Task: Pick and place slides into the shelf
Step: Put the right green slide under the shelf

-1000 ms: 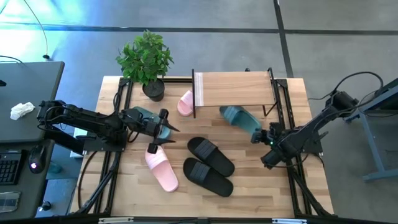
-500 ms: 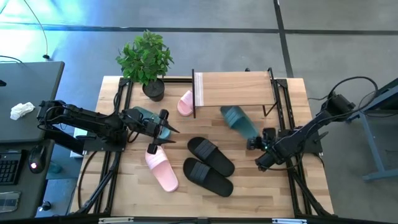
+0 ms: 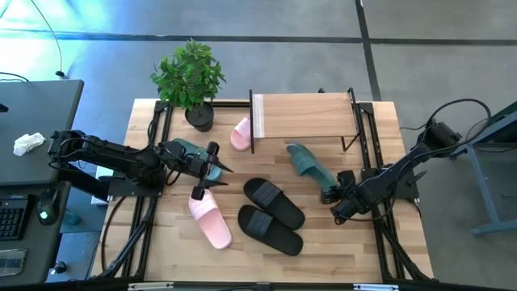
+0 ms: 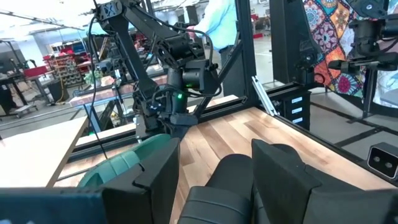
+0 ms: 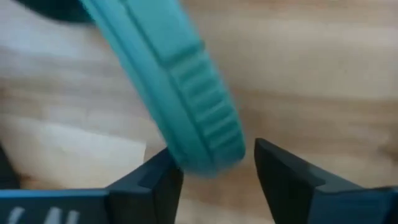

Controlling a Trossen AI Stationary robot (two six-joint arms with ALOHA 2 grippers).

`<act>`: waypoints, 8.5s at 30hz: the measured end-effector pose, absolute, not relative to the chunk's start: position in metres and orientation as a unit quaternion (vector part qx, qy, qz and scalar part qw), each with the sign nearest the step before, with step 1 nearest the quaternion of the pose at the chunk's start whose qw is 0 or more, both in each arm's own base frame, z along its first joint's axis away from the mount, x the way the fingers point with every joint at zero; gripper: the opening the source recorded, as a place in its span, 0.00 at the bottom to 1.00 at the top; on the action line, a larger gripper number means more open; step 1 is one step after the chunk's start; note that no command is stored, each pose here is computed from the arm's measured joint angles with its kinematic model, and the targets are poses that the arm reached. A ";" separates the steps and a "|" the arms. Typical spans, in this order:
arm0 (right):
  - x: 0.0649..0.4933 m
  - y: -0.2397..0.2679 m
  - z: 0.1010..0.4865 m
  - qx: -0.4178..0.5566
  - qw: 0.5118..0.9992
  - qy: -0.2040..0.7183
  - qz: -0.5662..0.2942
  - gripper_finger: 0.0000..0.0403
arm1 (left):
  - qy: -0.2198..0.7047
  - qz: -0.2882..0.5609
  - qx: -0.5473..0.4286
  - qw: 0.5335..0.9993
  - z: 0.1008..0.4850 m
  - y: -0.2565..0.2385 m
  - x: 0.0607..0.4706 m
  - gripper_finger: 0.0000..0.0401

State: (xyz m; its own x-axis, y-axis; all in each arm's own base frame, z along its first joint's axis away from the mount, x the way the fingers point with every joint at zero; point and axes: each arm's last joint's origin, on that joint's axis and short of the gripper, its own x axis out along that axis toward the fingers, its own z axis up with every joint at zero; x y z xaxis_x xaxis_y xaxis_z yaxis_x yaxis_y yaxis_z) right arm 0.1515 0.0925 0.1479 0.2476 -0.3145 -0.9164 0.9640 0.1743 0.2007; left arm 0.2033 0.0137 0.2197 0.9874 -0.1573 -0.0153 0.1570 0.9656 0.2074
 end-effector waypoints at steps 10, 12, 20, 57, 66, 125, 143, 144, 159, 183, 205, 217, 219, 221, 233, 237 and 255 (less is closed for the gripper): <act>0.155 0.095 0.152 0.432 0.661 0.407 -0.459 0.53 | 0.000 -0.079 0.104 0.991 0.220 0.014 0.203 0.45; 0.159 0.098 0.157 0.433 0.664 0.419 -0.442 0.54 | 0.002 -0.079 0.104 0.991 0.219 0.014 0.203 0.45; 0.166 0.117 0.193 0.433 0.637 0.504 -0.390 0.54 | 0.004 -0.080 0.112 0.991 0.219 0.014 0.203 0.45; 0.223 0.135 0.194 -0.504 0.428 0.736 0.145 0.45 | 0.013 -0.077 0.124 0.989 0.217 0.014 0.203 0.45; 0.217 0.137 0.189 -0.495 0.402 0.742 0.209 0.45 | 0.012 -0.077 0.137 0.988 0.217 0.014 0.203 0.45; 0.238 0.081 0.140 -0.226 0.629 0.743 0.009 0.20 | 0.029 -0.080 0.133 0.987 0.213 0.014 0.203 0.45; 0.237 0.082 0.143 -0.176 0.675 0.698 -0.164 0.01 | 0.037 -0.081 0.132 0.987 0.212 0.014 0.203 0.45; 0.237 0.081 0.145 -0.168 0.680 0.692 -0.176 0.01 | 0.037 -0.081 0.132 0.987 0.212 0.014 0.203 0.45; 0.235 0.035 0.172 -0.046 0.682 0.656 -0.319 0.00 | 0.037 -0.081 0.132 0.987 0.212 0.014 0.203 0.45; 0.237 -0.042 0.169 -0.027 0.638 0.706 -0.305 0.00 | 0.037 -0.080 0.132 0.987 0.212 0.014 0.203 0.45; 0.226 -0.049 0.169 0.062 0.600 0.750 -0.273 0.01 | 0.041 -0.057 0.133 0.989 0.212 0.015 0.203 0.45; 0.227 -0.049 0.169 0.055 0.601 0.747 -0.278 0.30 | 0.041 -0.057 0.133 0.989 0.212 0.015 0.203 0.45; 0.226 -0.049 0.169 0.056 0.601 0.745 -0.285 0.34 | 0.041 -0.057 0.133 0.989 0.212 0.015 0.203 0.45; 0.226 -0.049 0.169 0.058 0.601 0.745 -0.284 0.37 | 0.041 -0.057 0.133 0.989 0.212 0.015 0.203 0.45; 0.245 -0.017 0.187 0.035 0.643 0.708 -0.289 0.40 | 0.040 -0.063 0.131 0.989 0.212 0.015 0.203 0.45; 0.247 0.001 0.191 0.015 0.654 0.704 -0.277 0.40 | 0.044 -0.064 0.130 0.988 0.211 0.015 0.203 0.45; 0.180 0.038 0.205 0.093 0.682 0.649 -0.324 0.01 | 0.056 -0.065 0.128 0.988 0.209 0.015 0.203 0.45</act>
